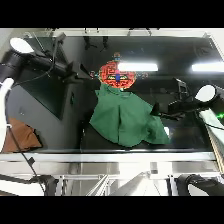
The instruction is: Fold the shirts.
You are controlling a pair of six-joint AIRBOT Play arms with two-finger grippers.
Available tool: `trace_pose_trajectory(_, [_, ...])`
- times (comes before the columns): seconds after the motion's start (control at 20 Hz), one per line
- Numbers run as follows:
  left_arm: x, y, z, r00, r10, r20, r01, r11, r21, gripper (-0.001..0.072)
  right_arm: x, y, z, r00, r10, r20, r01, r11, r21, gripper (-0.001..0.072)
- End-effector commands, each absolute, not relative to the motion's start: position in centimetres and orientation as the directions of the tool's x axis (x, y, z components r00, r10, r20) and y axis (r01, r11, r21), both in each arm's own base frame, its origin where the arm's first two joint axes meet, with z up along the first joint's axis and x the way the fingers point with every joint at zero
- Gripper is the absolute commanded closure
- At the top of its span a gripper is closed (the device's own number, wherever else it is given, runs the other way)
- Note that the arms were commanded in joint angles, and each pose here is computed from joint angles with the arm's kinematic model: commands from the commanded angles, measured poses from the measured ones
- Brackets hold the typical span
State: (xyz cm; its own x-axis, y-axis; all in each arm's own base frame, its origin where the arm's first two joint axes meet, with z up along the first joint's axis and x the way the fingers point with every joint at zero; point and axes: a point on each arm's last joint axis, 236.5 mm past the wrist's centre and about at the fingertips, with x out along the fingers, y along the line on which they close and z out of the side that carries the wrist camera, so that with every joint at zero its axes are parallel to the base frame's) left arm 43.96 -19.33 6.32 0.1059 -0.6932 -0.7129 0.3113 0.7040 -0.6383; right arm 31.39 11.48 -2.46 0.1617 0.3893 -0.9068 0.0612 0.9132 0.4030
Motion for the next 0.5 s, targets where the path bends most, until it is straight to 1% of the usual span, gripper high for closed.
trace_pose_trajectory(0.0, [41.4,-19.3,-0.2,-0.066,-0.660,-0.749,0.201,0.726,-0.658,0.0001,33.5,7.9,-5.0,0.184,0.354,-0.917,0.139,0.914,0.381,0.0072])
trace_pose_trajectory(0.1, [39.0,-19.9,-3.8,-0.165,-0.650,-0.742,0.150,0.727,-0.670,0.0002,33.4,6.6,-7.4,0.134,0.367,-0.921,0.125,0.915,0.383,0.0072])
trace_pose_trajectory(0.2, [36.7,-20.6,-6.5,-0.249,-0.637,-0.729,0.127,0.725,-0.677,0.0002,33.6,7.9,-9.0,0.099,0.455,-0.885,0.057,0.885,0.462,0.0072])
trace_pose_trajectory(0.3, [35.1,-21.6,-8.1,-0.302,-0.624,-0.721,0.118,0.726,-0.678,0.0002,33.5,10.7,-9.9,0.061,0.570,-0.819,-0.027,0.821,0.570,0.0072])
trace_pose_trajectory(0.4, [34.0,-22.6,-9.0,-0.322,-0.611,-0.723,0.126,0.729,-0.672,0.0003,33.6,13.3,-10.2,0.039,0.668,-0.743,-0.067,0.744,0.665,0.0083])
trace_pose_trajectory(0.45, [33.3,-23.2,-9.3,-0.336,-0.603,-0.723,0.142,0.727,-0.672,0.0003,33.5,14.4,-10.2,0.030,0.701,-0.713,-0.083,0.712,0.697,0.0258])
